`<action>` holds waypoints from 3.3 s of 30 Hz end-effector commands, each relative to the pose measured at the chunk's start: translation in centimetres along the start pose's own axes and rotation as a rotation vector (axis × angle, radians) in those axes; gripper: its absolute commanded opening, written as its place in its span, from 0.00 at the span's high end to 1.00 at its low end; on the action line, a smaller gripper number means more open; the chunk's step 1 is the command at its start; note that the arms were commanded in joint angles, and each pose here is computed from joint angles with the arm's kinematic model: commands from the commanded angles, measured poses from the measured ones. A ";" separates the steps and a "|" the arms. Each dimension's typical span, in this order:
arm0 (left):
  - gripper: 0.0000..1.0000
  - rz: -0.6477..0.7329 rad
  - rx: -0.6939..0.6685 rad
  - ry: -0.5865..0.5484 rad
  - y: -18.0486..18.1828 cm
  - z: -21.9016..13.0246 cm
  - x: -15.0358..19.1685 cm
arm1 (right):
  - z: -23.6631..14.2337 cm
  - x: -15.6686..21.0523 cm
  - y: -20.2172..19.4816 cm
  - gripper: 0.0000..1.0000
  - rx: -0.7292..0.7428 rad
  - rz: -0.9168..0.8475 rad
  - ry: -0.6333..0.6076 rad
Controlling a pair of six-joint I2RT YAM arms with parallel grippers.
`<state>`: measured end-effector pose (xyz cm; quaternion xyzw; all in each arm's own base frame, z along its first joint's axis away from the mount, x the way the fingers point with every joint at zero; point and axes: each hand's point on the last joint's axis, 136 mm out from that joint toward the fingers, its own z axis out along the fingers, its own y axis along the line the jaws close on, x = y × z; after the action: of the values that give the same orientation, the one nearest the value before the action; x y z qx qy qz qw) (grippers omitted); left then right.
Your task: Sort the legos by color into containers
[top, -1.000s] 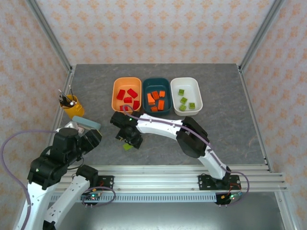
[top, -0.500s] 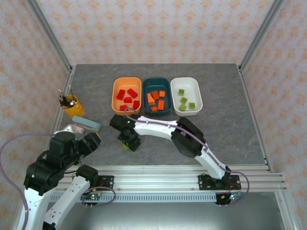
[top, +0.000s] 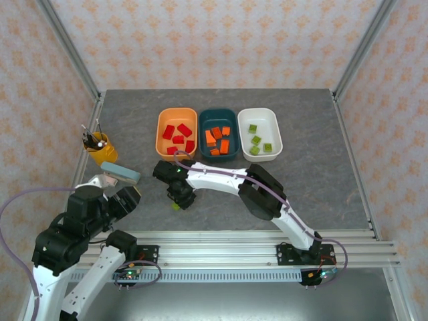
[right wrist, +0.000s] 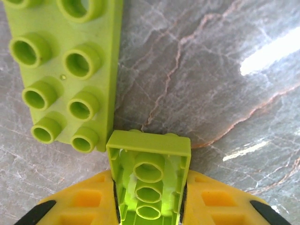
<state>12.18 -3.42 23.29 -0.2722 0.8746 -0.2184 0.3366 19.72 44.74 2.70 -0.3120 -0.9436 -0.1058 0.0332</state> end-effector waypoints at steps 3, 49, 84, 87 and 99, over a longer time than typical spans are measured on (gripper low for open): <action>0.27 -0.016 0.074 0.111 -1.0 1.7 2.1 | -5.7 -3.1 -0.2 0.70 -0.043 -0.146 -0.188; 0.26 0.107 0.134 0.124 -19.1 15.4 -1.0 | -15.4 -44.0 -7.3 0.42 0.249 -0.359 -0.462; 0.26 0.142 -0.200 -0.035 1.0 2.4 -1.1 | -5.2 -5.7 0.5 0.34 -0.084 -0.128 -0.117; 0.26 0.132 -0.180 -0.033 1.2 2.1 -0.9 | -4.2 -5.2 1.2 0.37 -0.079 -0.060 -0.108; 0.26 0.110 -0.134 -0.045 1.0 1.2 -1.0 | -1.0 -4.1 2.3 0.45 -0.044 0.118 -0.041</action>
<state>14.12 -2.80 22.67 -0.2576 0.8875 -0.1451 0.3535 25.25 43.84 4.79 -0.3341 -0.9328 -0.1348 -0.0068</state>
